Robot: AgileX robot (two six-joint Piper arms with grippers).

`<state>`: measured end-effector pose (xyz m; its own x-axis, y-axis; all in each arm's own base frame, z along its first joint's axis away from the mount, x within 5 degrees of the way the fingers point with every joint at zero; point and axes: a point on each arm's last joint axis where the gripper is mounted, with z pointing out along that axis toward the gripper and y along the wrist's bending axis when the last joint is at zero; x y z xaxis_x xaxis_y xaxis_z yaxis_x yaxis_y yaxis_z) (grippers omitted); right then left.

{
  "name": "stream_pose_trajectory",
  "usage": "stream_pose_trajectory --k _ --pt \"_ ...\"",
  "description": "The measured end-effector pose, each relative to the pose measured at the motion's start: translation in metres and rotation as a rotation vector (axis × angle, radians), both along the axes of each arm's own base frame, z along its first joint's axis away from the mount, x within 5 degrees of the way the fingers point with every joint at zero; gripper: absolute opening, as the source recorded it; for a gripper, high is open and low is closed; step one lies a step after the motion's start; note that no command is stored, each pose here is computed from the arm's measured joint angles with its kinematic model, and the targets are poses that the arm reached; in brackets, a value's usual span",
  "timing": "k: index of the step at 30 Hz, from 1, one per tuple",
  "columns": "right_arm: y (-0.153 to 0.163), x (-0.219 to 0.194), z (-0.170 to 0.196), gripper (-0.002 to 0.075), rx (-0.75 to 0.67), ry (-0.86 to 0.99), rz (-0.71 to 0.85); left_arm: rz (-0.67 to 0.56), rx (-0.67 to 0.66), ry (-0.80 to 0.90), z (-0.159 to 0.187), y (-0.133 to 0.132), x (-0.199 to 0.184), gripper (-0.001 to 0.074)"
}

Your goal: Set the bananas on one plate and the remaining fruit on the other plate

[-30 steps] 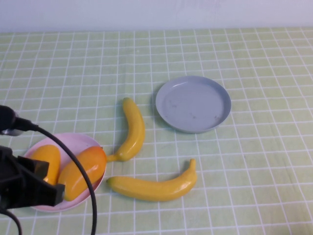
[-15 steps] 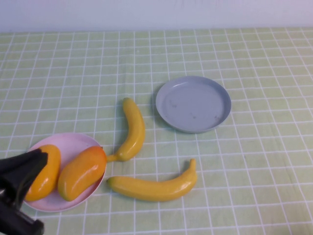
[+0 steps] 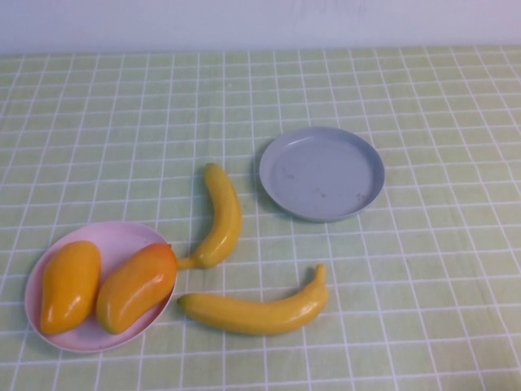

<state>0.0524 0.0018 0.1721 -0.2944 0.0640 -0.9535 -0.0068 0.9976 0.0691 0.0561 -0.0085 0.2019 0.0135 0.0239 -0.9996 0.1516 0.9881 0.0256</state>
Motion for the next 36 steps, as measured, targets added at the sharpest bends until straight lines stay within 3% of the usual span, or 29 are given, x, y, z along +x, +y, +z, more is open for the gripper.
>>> stream_pose_trajectory --k 12,36 --pt "0.000 0.000 0.000 -0.0017 0.000 0.000 0.000 0.013 0.025 0.303 -0.030 0.001 -0.004 0.0000" --pt "0.000 0.000 0.000 -0.0017 0.000 0.000 0.000 0.014 0.021 0.313 -0.030 0.001 -0.004 0.0000"
